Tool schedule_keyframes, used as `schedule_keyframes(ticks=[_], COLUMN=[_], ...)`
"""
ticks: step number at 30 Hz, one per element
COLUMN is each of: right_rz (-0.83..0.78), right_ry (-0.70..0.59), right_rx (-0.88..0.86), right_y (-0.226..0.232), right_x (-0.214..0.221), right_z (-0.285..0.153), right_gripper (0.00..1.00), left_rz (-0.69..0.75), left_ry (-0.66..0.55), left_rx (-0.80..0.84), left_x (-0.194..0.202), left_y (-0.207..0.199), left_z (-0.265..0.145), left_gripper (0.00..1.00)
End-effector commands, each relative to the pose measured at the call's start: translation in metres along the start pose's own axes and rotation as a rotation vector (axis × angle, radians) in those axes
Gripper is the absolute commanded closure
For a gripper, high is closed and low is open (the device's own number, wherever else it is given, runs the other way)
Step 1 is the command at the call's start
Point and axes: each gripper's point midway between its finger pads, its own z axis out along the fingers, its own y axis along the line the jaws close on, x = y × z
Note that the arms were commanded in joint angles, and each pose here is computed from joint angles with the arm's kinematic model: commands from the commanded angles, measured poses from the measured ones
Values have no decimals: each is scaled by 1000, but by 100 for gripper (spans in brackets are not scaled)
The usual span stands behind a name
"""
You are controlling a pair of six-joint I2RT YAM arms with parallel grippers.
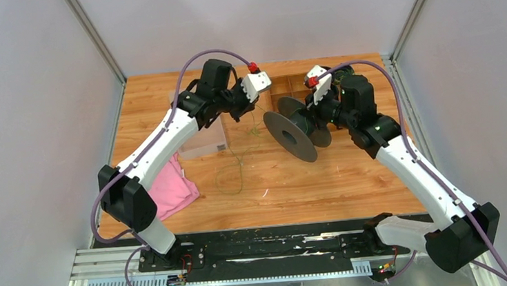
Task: Wrap the cables
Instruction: Wrap the cable around the cable reel.
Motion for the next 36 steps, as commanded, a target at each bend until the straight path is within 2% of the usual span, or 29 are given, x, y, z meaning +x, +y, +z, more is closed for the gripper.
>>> schedule_keyframes(ticks=[1, 6, 14, 22, 30, 36], right_rz=[24, 73, 155, 181, 178, 171], right_ry=[-92, -108, -115, -124, -125, -128], right_rx=[-47, -50, -18, 16, 63, 62], right_y=[4, 0, -12, -21, -30, -30], right_x=[-34, -47, -59, -66, -74, -78], right_z=[-13, -15, -18, -22, -31, -35], right_gripper=[100, 100, 99, 100, 99, 99], left_rz=[45, -37, -239, -401, -396, -261], left_ry=[16, -22, -107, -207, -246, -229], left_rx=[-59, -46, -45, -22, -42, -67], left_x=[12, 19, 21, 19, 18, 24], left_y=[17, 7, -6, -21, -15, -10], left_z=[5, 16, 26, 29, 16, 4], left_gripper=[100, 100, 93, 74, 55, 40])
